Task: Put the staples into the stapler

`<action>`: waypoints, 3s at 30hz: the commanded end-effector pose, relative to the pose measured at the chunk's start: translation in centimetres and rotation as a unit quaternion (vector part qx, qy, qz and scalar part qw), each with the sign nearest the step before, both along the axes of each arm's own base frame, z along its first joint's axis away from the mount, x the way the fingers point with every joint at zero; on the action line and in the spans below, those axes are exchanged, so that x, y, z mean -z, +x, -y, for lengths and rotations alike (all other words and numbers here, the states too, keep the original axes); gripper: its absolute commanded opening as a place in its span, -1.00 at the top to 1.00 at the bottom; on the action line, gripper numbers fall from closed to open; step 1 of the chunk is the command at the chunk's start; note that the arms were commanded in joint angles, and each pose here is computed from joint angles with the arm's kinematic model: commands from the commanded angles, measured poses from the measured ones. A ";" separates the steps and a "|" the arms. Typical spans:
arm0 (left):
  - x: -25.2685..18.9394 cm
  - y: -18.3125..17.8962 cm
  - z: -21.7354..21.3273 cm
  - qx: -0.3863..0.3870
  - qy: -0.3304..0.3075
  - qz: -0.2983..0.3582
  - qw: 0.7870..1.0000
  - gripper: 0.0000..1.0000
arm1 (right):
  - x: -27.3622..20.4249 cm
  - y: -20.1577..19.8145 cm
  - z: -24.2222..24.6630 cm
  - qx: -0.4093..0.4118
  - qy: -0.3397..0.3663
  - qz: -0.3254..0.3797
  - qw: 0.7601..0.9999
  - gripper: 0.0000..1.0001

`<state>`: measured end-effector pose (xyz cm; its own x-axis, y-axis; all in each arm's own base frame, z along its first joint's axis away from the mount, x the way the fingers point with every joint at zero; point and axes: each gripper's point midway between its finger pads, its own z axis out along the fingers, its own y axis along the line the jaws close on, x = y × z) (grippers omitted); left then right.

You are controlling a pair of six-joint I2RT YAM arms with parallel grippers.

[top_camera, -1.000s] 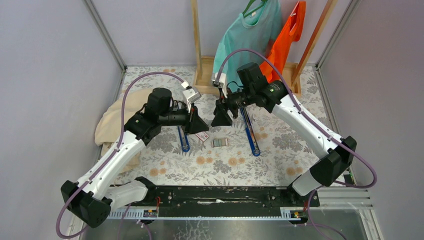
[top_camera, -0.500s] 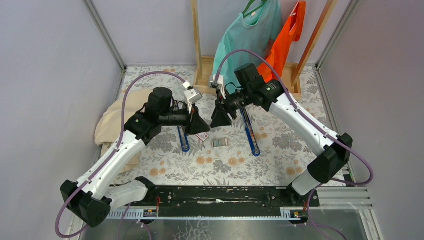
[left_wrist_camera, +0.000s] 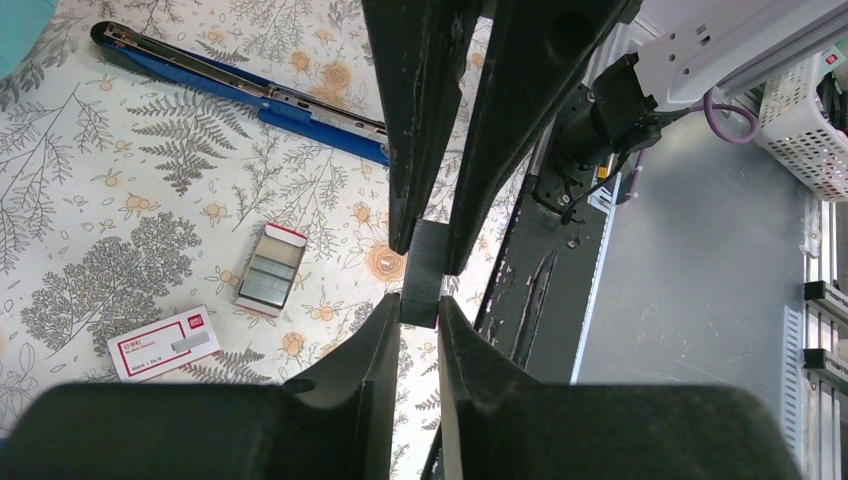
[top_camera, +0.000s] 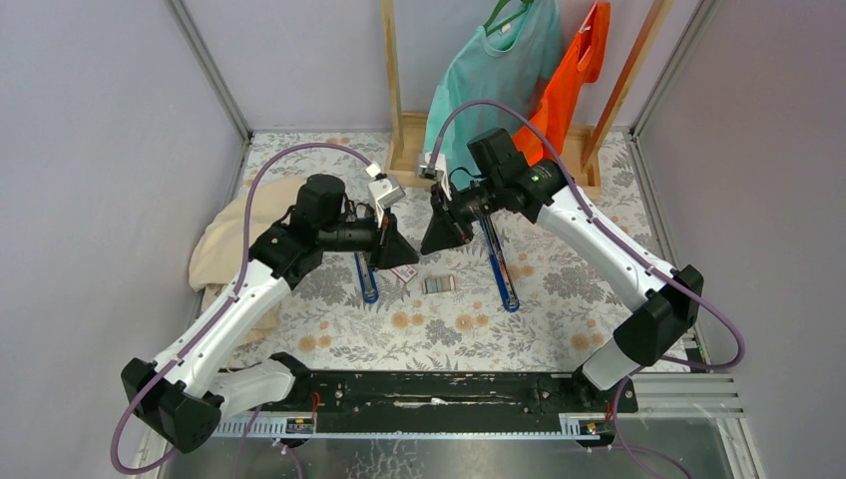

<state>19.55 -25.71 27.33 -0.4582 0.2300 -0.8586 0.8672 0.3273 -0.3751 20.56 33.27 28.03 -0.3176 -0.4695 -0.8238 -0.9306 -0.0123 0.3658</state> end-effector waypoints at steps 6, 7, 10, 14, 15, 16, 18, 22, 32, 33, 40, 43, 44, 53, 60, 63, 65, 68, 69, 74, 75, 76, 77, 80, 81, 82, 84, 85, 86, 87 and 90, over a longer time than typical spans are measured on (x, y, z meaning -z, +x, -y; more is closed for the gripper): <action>0.9 0.5 -0.3 -0.021 0.012 0.003 1.000 0.09 | 0.5 -0.6 1.5 0.038 0.004 0.033 0.999 0.95; 1.1 0.7 -0.4 -0.031 0.015 0.003 0.999 0.02 | 0.7 -0.3 1.6 0.056 0.004 0.040 0.998 0.97; 1.6 1.7 -1.2 -0.077 0.028 0.008 0.997 -0.06 | 1.7 0.8 2.6 0.123 -0.011 0.051 0.991 1.00; 1.9 3.4 -2.9 -0.161 0.039 0.019 0.986 -0.26 | 2.9 2.0 4.3 0.213 -0.027 0.055 0.975 0.99; 1.9 3.9 -3.5 -0.186 0.042 0.023 0.981 -0.28 | 3.3 2.3 4.7 0.235 -0.029 0.058 0.970 0.99; 1.8 4.4 -4.1 -0.211 0.044 0.028 0.976 -0.33 | 3.7 2.6 5.1 0.255 -0.033 0.060 0.965 1.00; 1.7 5.3 -5.5 -0.267 0.051 0.035 0.962 -0.49 | 4.6 3.1 6.1 0.294 -0.041 0.061 0.953 1.00; 1.1 6.3 -8.8 -0.364 0.054 0.053 0.928 -0.73 | 7.1 4.3 8.6 0.381 -0.066 0.067 0.920 0.99; -0.6 6.7 -14.6 -0.500 0.043 0.105 0.859 -1.00 | 12.7 5.8 13.5 0.518 -0.135 0.057 0.843 0.98; -0.8 6.6 -14.8 -0.504 0.039 0.109 0.856 -1.00 | 13.3 5.8 14.0 0.528 -0.145 0.056 0.835 0.98; -0.9 6.4 -16.3 -0.533 0.036 0.117 0.837 -1.00 | 15.9 6.2 16.3 0.587 -0.179 0.050 0.788 0.96; -1.1 6.3 -17.0 -0.547 0.033 0.120 0.828 -1.00 | 16.7 6.2 16.7 0.598 -0.182 0.047 0.779 0.95; -1.2 6.3 -17.3 -0.553 0.031 0.121 0.824 -1.00 | 16.9 6.2 16.9 0.602 -0.184 0.046 0.775 0.95; -1.5 6.1 -18.2 -0.570 0.021 0.123 0.812 -1.00 | 19.5 6.5 17.9 0.622 -0.224 0.043 0.749 0.95; -1.4 6.2 -18.3 -0.572 0.021 0.121 0.811 -1.00 | 20.5 6.4 18.3 0.624 -0.239 0.042 0.743 0.95; -1.4 6.2 -18.4 -0.573 0.020 0.121 0.810 -1.00 | 20.8 6.3 18.4 0.624 -0.245 0.041 0.741 0.95; -1.3 6.2 -18.4 -0.573 0.020 0.121 0.810 -1.00 | 21.0 6.3 18.4 0.623 -0.248 0.040 0.740 0.95; -1.3 6.3 -18.3 -0.573 0.020 0.120 0.811 -1.00 | 21.4 6.2 18.5 0.623 -0.256 0.038 0.738 0.95; -1.3 6.3 -18.4 -0.573 0.021 0.120 0.811 -1.00 | 21.3 6.3 18.5 0.625 -0.256 0.038 0.736 0.95; -1.3 6.3 -18.3 -0.572 0.020 0.119 0.811 -1.00 | 21.6 6.1 18.8 0.627 -0.262 0.037 0.733 0.95; -1.3 6.3 -18.3 -0.572 0.020 0.119 0.811 -1.00 | 21.7 6.1 18.8 0.627 -0.262 0.037 0.733 0.95; -1.3 6.3 -18.3 -0.572 0.020 0.119 0.812 -1.00 | 21.8 6.0 18.8 0.627 -0.264 0.036 0.733 0.95; -1.2 6.3 -18.3 -0.571 0.021 0.119 0.812 -1.00 | 21.8 5.9 18.8 0.626 -0.263 0.034 0.733 0.95; -1.2 6.4 -18.3 -0.572 0.021 0.118 0.811 -1.00 | 22.0 5.8 18.8 0.625 -0.267 0.031 0.733 0.95; -1.3 6.3 -18.3 -0.572 0.020 0.118 0.812 -1.00 | 22.1 5.8 18.9 0.626 -0.269 0.031 0.731 0.95; -1.2 6.4 -18.3 -0.572 0.020 0.118 0.812 -1.00 | 22.2 5.8 18.9 0.626 -0.271 0.030 0.731 0.95; -1.2 6.4 -18.3 -0.572 0.020 0.118 0.812 -1.00 | 22.4 5.7 19.0 0.626 -0.274 0.030 0.730 0.95; -1.3 6.3 -18.3 -0.572 0.019 0.118 0.812 -1.00 | 22.5 5.7 19.0 0.626 -0.275 0.030 0.729 0.95; -1.3 6.4 -18.3 -0.571 0.019 0.119 0.812 -1.00 | 22.5 5.7 19.0 0.625 -0.277 0.029 0.729 0.95; -1.3 6.3 -18.3 -0.571 0.019 0.118 0.812 -1.00 | 22.5 5.6 19.0 0.624 -0.277 0.028 0.730 0.95; -1.3 6.4 -18.3 -0.570 0.019 0.118 0.813 -1.00 | 22.5 5.5 18.8 0.622 -0.277 0.023 0.732 0.93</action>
